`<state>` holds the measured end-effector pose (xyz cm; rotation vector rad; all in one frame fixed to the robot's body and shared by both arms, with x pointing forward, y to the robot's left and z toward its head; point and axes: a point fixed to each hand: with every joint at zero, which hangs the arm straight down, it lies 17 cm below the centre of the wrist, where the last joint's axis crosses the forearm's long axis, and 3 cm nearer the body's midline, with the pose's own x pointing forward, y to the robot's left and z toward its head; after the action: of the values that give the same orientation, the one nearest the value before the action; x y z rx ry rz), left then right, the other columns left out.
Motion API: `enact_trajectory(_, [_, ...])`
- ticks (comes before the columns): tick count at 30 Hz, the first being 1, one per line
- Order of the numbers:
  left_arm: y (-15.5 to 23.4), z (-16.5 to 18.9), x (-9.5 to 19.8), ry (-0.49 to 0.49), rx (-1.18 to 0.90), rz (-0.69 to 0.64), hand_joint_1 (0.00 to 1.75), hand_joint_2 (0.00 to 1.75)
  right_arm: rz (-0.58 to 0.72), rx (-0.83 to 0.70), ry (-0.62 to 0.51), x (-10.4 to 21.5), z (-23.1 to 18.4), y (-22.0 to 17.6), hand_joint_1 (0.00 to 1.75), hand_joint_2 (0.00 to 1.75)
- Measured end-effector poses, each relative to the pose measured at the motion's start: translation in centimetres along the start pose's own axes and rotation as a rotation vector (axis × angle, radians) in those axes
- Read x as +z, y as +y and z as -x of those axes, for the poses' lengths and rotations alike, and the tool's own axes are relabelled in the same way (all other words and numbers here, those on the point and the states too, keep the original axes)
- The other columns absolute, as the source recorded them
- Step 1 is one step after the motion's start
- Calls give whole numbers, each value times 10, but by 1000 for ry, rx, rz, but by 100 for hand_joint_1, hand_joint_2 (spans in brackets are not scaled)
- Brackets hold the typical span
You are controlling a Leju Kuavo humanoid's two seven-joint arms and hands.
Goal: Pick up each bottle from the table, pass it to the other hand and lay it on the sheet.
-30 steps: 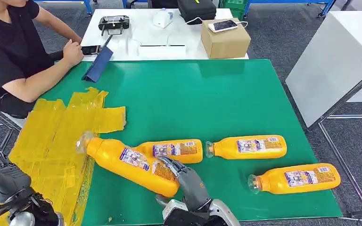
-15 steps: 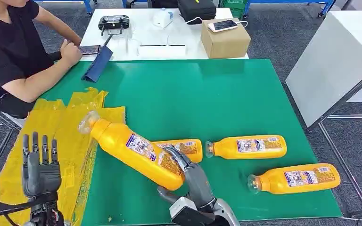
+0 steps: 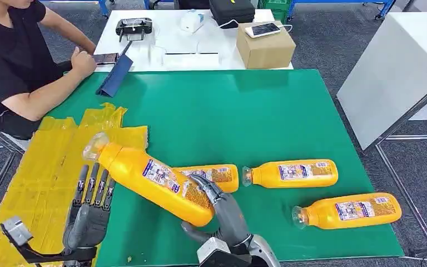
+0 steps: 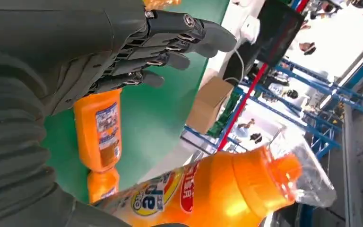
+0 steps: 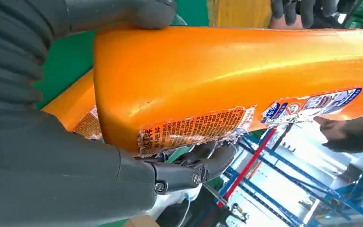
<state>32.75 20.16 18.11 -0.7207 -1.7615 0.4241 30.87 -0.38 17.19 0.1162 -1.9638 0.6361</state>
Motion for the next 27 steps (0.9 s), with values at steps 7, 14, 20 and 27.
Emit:
enact_trajectory(7, [-2,3,2,11,1,8,0,175,0,0,0,0,0,0,175,175])
enact_trajectory(14, [-11,6,5,11,12,36,0,175,-24,5,-9,0,-3,7,175,175])
enact_trajectory(20, [-14,6,7,8,-15,41,0,175,-133,13,-9,0,-6,43,175,175])
enact_trajectory(27, [-12,7,6,9,-42,31,0,175,-383,73,-37,5,9,115,175,175])
